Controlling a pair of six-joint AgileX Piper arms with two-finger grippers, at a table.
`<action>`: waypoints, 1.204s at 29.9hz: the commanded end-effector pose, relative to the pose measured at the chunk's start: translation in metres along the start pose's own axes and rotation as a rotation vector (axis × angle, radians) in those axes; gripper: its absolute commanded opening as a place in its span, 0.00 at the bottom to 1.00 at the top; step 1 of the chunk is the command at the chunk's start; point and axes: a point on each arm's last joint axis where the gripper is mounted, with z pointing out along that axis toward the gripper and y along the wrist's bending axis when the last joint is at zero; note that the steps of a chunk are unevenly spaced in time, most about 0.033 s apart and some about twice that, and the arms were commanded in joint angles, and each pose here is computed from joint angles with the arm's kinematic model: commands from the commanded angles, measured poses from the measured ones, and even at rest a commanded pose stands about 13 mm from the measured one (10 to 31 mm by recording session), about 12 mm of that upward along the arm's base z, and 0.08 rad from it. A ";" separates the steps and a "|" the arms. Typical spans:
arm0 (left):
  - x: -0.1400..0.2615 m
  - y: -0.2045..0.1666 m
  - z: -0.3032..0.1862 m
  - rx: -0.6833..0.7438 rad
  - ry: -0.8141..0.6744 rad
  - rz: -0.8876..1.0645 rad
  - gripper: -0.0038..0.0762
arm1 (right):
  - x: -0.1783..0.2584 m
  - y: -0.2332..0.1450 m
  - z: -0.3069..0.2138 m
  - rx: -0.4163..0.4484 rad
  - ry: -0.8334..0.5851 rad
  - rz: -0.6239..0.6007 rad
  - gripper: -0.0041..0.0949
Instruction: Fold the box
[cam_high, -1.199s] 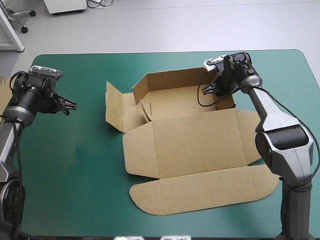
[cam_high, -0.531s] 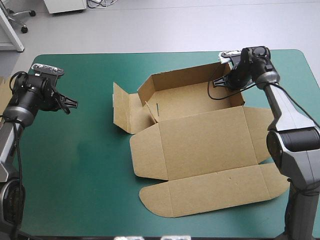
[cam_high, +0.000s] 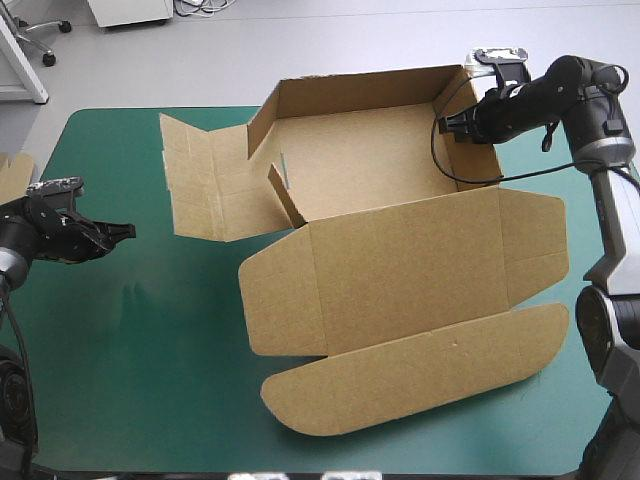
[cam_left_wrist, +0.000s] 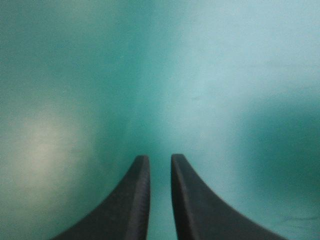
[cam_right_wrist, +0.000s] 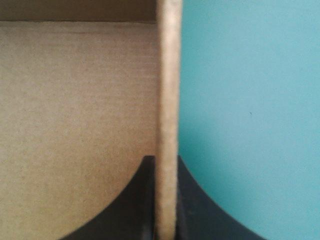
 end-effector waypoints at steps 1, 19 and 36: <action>-0.017 -0.016 -0.025 0.186 -0.183 -0.041 0.18 | -0.011 0.019 -0.042 -0.069 -0.137 -0.009 0.01; -0.019 -0.073 -0.045 0.980 -0.278 -0.067 0.18 | -0.010 0.040 -0.003 -0.147 -0.186 0.017 0.01; -0.020 -0.135 -0.067 1.308 -0.336 -0.070 0.20 | -0.010 0.040 0.004 -0.125 -0.184 0.022 0.01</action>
